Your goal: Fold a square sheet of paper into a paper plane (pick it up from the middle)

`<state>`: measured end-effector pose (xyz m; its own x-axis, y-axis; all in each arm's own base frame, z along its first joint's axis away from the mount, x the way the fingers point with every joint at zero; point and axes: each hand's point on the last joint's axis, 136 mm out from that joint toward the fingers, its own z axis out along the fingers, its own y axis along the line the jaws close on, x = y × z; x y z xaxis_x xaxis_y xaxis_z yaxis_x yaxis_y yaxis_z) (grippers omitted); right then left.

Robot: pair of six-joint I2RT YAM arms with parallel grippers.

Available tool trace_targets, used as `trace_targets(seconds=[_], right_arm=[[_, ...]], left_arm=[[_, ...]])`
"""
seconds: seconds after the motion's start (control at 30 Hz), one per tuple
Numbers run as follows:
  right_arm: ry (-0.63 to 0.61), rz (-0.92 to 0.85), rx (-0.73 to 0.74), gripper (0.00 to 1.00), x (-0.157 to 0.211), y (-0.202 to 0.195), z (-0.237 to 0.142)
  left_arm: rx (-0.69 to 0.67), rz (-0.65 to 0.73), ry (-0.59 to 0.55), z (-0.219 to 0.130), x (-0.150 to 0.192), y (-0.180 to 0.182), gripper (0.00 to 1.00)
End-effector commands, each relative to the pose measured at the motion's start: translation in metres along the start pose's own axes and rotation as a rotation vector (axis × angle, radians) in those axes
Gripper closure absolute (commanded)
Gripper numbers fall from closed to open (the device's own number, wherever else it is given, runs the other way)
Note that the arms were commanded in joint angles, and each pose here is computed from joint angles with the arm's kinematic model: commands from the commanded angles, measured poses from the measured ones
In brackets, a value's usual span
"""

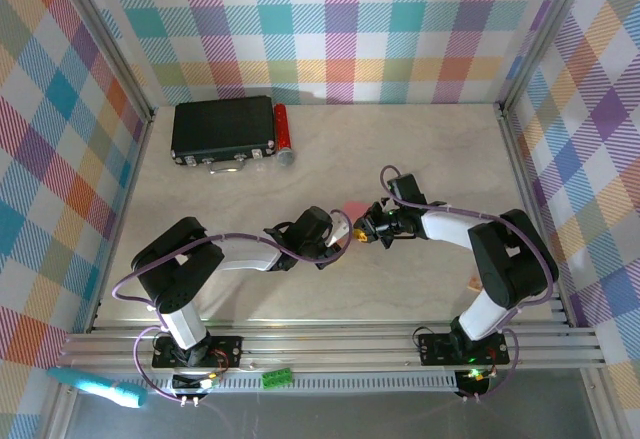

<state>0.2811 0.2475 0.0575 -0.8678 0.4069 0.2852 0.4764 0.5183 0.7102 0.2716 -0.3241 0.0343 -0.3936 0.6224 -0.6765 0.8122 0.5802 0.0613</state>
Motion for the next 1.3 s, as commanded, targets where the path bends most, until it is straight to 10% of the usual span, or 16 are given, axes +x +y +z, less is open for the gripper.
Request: trace_targets(seconds=[0.0, 0.37, 0.73, 1.27], right_arm=[[0.028, 0.007, 0.010, 0.93, 0.003, -0.008, 0.003], [0.024, 0.004, 0.010, 0.90, 0.002, -0.009, 0.002], [-0.047, 0.016, 0.011, 0.58, -0.010, -0.017, -0.020], [-0.197, -0.133, 0.051, 0.40, -0.029, -0.028, -0.054]], left_arm=[[0.031, 0.006, -0.038, -0.003, -0.016, -0.008, 0.65], [0.037, -0.003, -0.007, 0.004, -0.005, -0.009, 0.76], [0.051, -0.050, 0.020, 0.010, 0.010, -0.012, 0.81], [0.176, -0.320, 0.108, -0.004, 0.002, -0.006, 0.88]])
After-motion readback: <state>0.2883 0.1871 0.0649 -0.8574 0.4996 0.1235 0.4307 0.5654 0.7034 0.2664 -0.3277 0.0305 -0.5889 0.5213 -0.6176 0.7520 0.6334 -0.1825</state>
